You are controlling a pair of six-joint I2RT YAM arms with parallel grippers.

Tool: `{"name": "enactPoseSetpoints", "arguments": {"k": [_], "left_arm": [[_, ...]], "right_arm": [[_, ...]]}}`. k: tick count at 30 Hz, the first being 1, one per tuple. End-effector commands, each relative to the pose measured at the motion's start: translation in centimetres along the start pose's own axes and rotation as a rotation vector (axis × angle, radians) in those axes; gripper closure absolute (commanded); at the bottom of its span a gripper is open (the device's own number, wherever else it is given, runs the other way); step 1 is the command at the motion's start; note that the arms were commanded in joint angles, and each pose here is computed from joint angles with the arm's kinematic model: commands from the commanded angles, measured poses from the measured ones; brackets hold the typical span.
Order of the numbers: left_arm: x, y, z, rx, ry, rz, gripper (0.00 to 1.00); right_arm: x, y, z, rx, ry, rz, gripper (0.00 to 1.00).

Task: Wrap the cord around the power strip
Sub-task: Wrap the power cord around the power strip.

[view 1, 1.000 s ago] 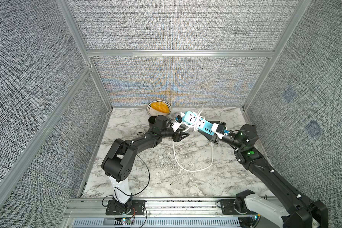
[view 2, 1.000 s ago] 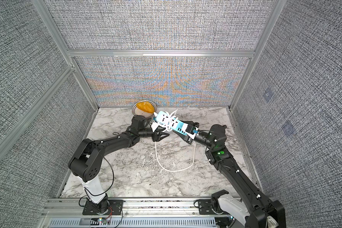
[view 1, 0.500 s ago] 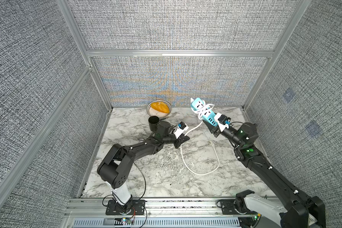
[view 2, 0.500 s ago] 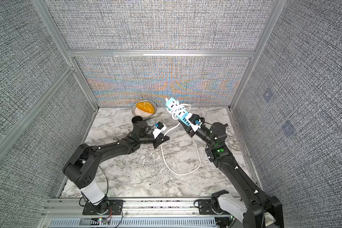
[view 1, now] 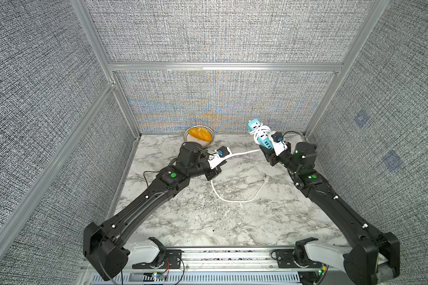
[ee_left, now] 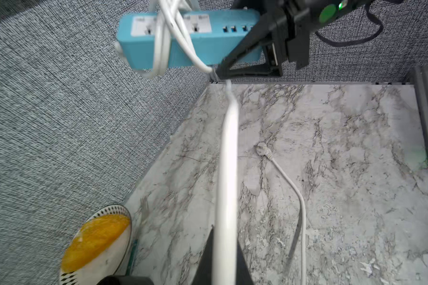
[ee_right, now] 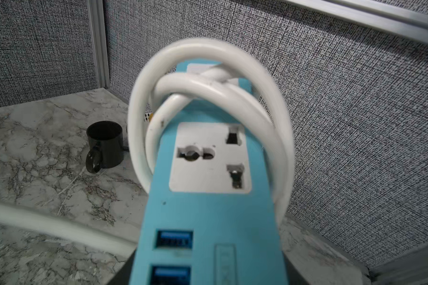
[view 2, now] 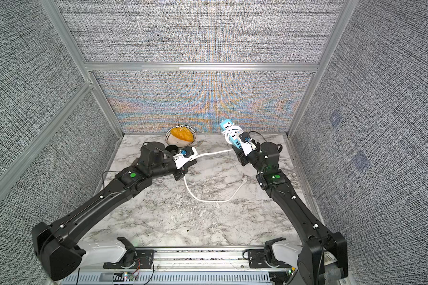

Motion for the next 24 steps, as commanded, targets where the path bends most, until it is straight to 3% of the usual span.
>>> {"name": "enactPoseSetpoints", "arguments": {"k": [1, 6, 15, 19, 24], "left_arm": [[-0.3, 2.0, 0.5, -0.053, -0.093, 0.064, 1.00], [-3.4, 3.7, 1.5, -0.094, -0.208, 0.048, 1.00], [-9.4, 3.2, 2.1, -0.026, -0.353, -0.008, 1.00], [-10.2, 2.1, 2.5, -0.006, -0.406, 0.022, 1.00], [-10.8, 0.5, 3.9, -0.063, -0.465, 0.025, 1.00]], "right_arm": [[1.3, -0.3, -0.6, 0.042, -0.003, 0.062, 1.00], [2.9, -0.9, 1.4, -0.044, 0.036, 0.114, 1.00], [3.9, -1.6, 6.2, -0.200, 0.134, 0.181, 1.00], [3.9, -1.3, 8.1, -0.252, 0.180, 0.173, 1.00], [3.0, 0.5, 10.8, -0.377, 0.242, 0.057, 1.00]]}}
Point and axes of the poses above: each gripper's point midway between its finger pads, its own y axis back along the fingers, its own z axis along the line the jaws close on, x = y × z, the point moved 2 cm from there along y, back along the fingers, and after that the axes turned 7 degrees about y, right-handed, at the moved point
